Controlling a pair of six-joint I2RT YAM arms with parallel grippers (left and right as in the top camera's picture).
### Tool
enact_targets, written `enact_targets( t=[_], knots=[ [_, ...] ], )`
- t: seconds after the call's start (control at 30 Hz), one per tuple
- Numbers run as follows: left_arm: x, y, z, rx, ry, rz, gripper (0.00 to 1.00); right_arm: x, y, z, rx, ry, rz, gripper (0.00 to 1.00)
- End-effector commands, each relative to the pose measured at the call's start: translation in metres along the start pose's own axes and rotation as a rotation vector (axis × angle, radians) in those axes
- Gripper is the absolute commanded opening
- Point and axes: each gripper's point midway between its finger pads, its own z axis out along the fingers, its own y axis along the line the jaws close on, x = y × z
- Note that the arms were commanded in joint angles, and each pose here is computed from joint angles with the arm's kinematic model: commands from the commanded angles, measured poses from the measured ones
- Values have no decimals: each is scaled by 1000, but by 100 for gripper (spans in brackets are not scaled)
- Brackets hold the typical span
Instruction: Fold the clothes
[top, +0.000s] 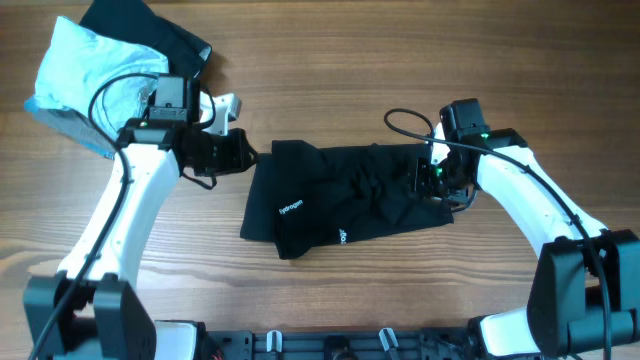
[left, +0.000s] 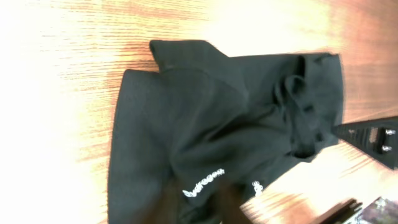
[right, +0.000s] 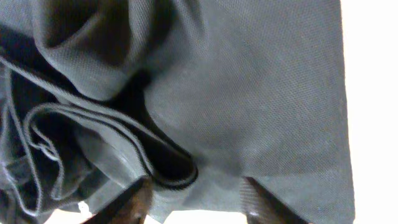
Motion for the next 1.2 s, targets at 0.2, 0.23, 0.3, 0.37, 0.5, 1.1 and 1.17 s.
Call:
enact_targets(
  t=[0.2,0.23,0.3,0.37,0.5,1.1,1.17],
  knots=[
    [38,22,60,-30,151,39,100,-18,18,-27,-97,-77,-107,59],
    [43,27,68,-37,177,29,100,-22,17,-34,-100,-97,-102,60],
    [50,37,84,-44,221,8,100,-27,15,-46,-105,-134,-93,62],
    [56,45,98,-48,259,5,100,-28,13,-55,-108,-161,-87,63],
    [72,57,119,-45,337,-22,100,-26,10,-61,-105,-168,-101,64],
    [121,65,144,-101,541,-58,4,-24,9,-60,-103,-161,-97,64],
    [113,70,127,-115,548,-109,4,-25,9,-60,-101,-162,-97,64]
  ],
)
